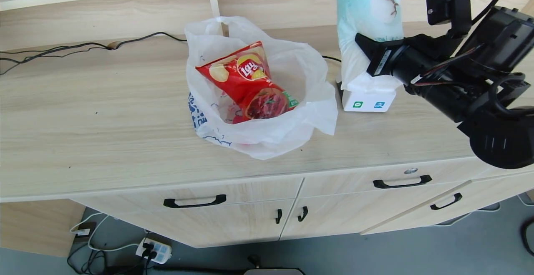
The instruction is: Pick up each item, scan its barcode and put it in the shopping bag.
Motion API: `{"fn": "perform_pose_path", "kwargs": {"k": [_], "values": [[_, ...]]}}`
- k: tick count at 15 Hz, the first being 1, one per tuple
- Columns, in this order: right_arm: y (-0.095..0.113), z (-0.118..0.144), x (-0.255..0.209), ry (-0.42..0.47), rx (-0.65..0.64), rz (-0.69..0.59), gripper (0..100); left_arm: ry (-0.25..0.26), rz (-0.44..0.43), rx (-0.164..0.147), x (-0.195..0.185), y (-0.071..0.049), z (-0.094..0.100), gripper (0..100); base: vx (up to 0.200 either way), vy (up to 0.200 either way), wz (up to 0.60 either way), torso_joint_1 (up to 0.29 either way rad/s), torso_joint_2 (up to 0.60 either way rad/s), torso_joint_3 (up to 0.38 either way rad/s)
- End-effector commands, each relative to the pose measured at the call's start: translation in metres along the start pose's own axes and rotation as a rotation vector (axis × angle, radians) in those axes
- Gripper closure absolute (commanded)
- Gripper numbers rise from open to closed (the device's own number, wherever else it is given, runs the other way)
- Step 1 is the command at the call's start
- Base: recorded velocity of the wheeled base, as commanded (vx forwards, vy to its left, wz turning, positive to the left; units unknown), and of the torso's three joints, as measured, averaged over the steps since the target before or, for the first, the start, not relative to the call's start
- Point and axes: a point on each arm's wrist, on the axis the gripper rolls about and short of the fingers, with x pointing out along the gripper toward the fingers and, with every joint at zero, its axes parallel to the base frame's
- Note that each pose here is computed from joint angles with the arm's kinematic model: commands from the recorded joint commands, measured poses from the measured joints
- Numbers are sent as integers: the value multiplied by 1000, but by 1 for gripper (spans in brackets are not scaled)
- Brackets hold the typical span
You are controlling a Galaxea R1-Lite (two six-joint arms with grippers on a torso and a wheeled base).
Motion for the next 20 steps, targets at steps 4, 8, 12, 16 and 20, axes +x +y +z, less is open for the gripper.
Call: {"fn": "perform_pose_path", "kwargs": {"k": [4,8,12,16,20], "values": [[-16,-11,13,8,-18,-47,100,0,0,0,0,0,0,0,0,0,0,0,0,0],[-18,-3,16,-20,-21,-53,100,1,0,-1,0,0,0,0,0,0,0,0,0,0],[-17,31,4,-84,-30,-48,100,1,0,-1,0,0,0,0,0,0,0,0,0,0],[-1,83,-27,-136,-19,3,100,1,0,0,0,0,0,0,0,0,300,1,1,2],[1,92,-35,-129,-16,14,100,1,0,0,0,0,0,0,0,0,600,0,6,2]]}}
